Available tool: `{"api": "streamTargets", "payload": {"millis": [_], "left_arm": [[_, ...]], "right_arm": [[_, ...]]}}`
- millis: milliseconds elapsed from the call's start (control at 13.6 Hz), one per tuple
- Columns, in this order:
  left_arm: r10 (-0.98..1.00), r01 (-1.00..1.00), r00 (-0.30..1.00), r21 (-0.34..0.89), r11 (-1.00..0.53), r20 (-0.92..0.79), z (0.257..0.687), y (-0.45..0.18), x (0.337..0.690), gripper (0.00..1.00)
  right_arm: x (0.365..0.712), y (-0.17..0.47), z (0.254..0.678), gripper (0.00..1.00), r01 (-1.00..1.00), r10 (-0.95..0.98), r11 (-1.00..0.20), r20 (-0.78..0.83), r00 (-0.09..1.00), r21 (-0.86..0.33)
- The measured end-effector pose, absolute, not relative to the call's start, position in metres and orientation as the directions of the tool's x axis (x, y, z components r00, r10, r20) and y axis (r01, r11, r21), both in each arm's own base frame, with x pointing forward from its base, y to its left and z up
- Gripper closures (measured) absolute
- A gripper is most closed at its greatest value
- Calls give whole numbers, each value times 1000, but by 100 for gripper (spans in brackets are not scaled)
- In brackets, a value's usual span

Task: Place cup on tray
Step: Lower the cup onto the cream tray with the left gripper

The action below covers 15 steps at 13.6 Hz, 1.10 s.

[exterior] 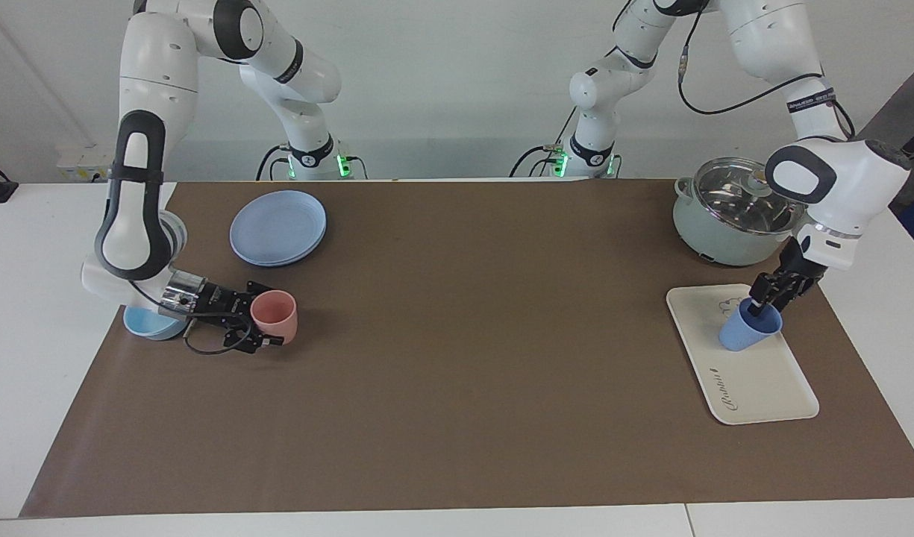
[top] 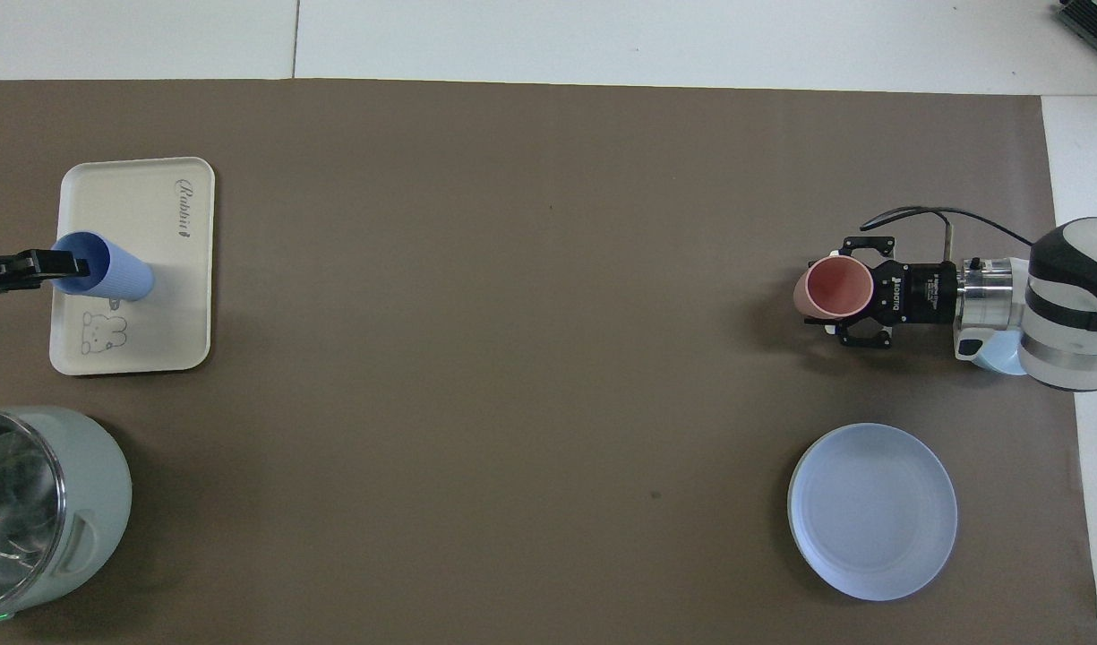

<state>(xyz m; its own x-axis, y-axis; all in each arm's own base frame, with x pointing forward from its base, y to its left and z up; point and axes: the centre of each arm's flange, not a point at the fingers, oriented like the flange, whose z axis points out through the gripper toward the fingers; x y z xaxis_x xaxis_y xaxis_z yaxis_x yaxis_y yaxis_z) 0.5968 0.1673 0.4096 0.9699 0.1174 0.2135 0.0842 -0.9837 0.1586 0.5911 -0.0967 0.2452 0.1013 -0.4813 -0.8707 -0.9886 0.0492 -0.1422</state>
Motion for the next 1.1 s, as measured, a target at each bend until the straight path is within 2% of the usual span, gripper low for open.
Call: {"api": "streamTargets", "payload": {"millis": [147, 442, 662, 883, 1030, 1104], "left_arm": [[5, -10, 986, 89, -996, 170, 455, 149, 604, 0], [-197, -194, 976, -45, -980, 94, 531, 74, 607, 0], [-198, -195, 979, -67, -979, 48, 566, 21, 585, 0], [-150, -149, 989, -69, -986, 8, 581, -23, 564, 0], [-125, -126, 992, -59, -990, -15, 580, -30, 560, 0], [-111, -112, 994, -42, -993, -23, 579, -26, 559, 0]], "right_arm": [[590, -98, 243, 23, -987, -483, 42, -868, 113, -152], [590, -99, 240, 23, -983, -485, 20, -862, 150, -182], [589, -99, 238, 23, -981, -486, 10, -858, 166, -196], [588, -103, 238, 23, -980, -488, 13, -857, 167, -198], [587, -106, 237, 20, -980, -499, 6, -850, 169, -199], [586, -109, 237, 10, -980, -511, -9, -842, 175, -198]]}}
